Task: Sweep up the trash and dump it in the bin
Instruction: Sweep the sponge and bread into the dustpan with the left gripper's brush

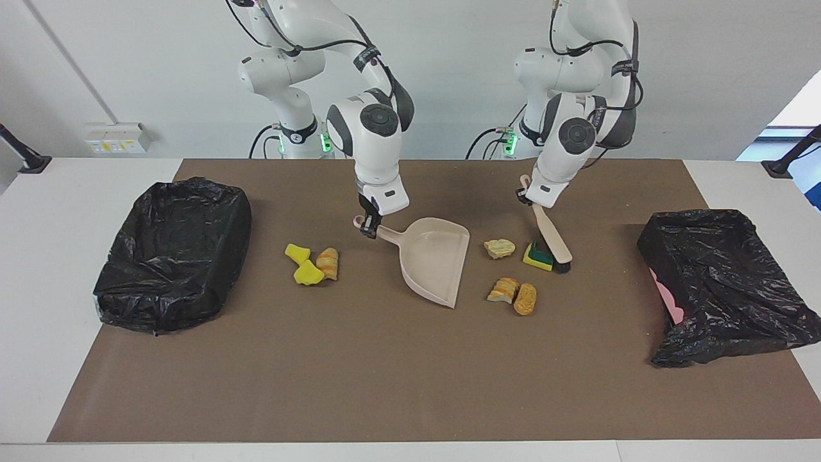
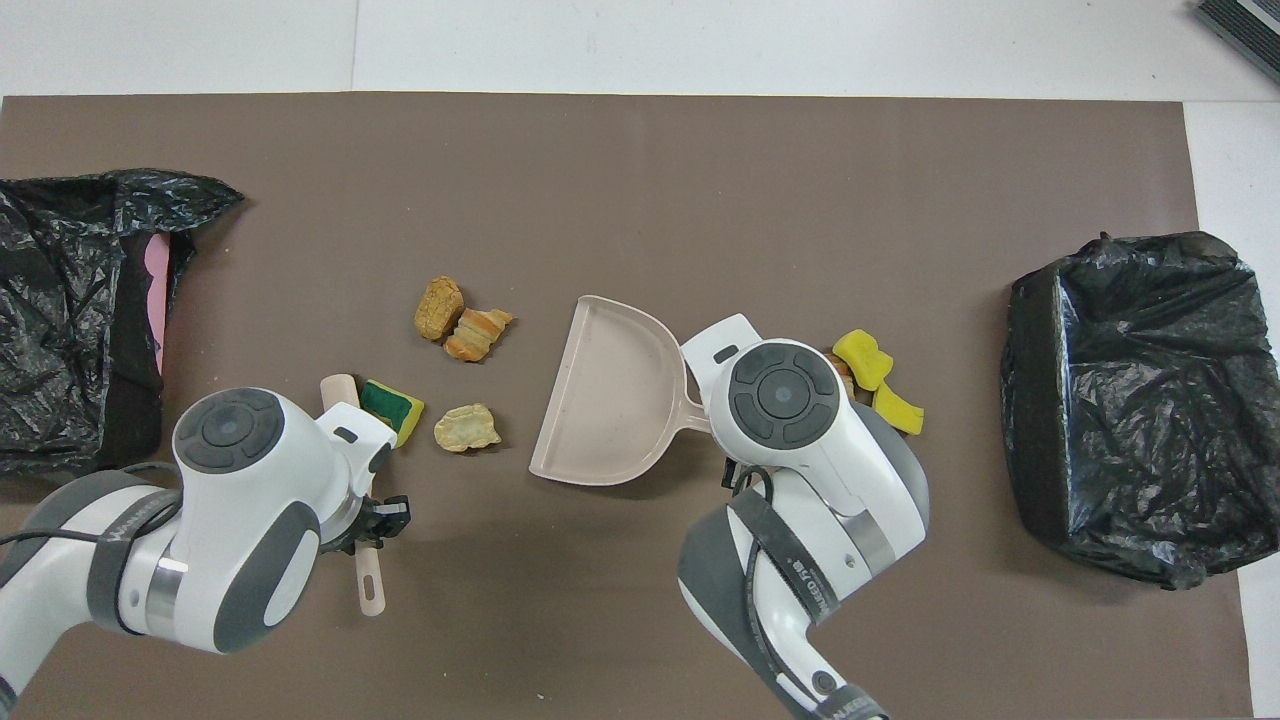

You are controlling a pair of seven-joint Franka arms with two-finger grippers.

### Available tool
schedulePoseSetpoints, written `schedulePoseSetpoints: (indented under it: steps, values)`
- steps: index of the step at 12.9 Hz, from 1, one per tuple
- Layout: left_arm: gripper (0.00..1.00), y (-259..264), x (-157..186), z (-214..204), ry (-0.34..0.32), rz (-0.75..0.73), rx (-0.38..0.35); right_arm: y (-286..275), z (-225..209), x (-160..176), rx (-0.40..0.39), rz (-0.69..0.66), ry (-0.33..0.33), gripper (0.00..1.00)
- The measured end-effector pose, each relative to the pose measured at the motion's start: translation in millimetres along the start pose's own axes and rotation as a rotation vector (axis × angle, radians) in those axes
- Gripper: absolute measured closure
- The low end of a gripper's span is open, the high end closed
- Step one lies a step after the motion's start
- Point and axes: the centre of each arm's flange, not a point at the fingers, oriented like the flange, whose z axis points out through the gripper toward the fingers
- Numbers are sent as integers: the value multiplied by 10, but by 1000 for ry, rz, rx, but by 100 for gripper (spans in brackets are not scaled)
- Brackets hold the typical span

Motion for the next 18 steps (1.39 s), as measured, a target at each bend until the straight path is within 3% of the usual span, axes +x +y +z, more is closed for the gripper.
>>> schedulePoseSetpoints:
  steps: [5, 12, 15, 18]
  values:
    - [73, 531, -323, 3, 5, 83, -59, -29, 11, 26, 3, -4, -1, 68]
    - [73, 1518, -1031, -257, 5, 237, -226, -30, 13, 26, 4, -3, -1, 68]
    - [73, 1575, -899, -604, 1, 233, -251, -30, 13, 26, 4, -3, -1, 68]
    - [73, 1270, -501, -1072, 22, 235, -264, -31, 14, 26, 5, -3, -1, 68]
